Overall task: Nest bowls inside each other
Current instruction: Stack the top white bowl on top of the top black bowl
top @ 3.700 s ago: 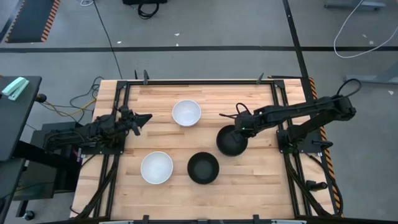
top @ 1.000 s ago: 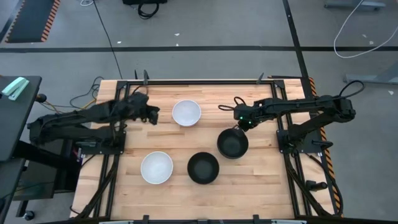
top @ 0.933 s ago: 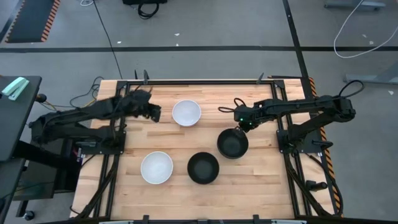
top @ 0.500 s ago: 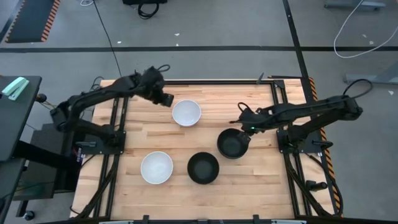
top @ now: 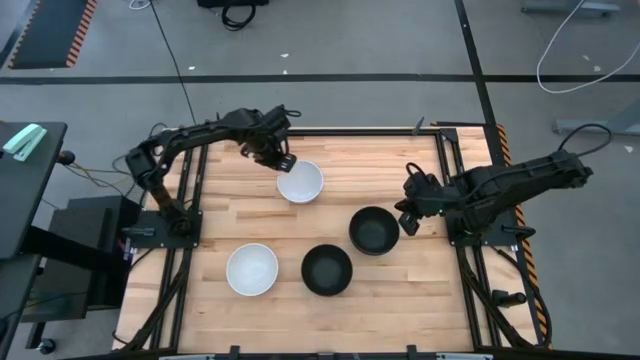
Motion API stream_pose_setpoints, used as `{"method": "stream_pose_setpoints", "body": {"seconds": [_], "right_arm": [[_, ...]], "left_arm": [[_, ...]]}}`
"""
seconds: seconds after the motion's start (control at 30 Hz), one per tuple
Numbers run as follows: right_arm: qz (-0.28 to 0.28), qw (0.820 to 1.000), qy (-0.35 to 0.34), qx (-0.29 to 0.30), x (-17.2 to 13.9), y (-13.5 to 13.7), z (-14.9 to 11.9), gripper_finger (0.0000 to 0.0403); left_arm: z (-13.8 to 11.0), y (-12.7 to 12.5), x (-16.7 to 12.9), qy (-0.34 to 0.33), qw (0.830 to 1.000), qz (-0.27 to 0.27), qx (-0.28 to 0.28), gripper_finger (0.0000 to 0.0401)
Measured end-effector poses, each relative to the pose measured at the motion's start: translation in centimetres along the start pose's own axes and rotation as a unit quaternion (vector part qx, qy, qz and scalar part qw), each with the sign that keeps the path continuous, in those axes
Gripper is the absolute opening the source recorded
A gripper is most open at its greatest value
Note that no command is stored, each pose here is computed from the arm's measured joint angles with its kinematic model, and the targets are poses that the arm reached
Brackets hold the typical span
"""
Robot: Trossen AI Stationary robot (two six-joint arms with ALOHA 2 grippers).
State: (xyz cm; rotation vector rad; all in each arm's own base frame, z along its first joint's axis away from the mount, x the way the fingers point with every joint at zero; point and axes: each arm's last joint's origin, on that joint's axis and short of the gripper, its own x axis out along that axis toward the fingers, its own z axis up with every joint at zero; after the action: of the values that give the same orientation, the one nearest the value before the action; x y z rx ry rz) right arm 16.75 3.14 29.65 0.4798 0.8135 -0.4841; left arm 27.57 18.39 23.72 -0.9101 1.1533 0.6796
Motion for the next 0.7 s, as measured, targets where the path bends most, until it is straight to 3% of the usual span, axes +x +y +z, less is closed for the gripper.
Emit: {"method": "stream_pose_setpoints", "body": {"seconds": [0.27, 0.7], "right_arm": [[-0.006, 1.000, 0.006, -0.005, 0.1, 0.0, -0.1, 0.0029], [-0.021, 1.000, 0.005, -0.012, 0.1, -0.2, -0.2, 0.0029]], "left_arm": [[1.7, -1.0, 1.9, 0.007, 1.000, 0.017, 0.003, 0.0114], [2.1, -0.5, 5.3, 0.047, 0.998, 0.044, -0.008, 0.0131]]}}
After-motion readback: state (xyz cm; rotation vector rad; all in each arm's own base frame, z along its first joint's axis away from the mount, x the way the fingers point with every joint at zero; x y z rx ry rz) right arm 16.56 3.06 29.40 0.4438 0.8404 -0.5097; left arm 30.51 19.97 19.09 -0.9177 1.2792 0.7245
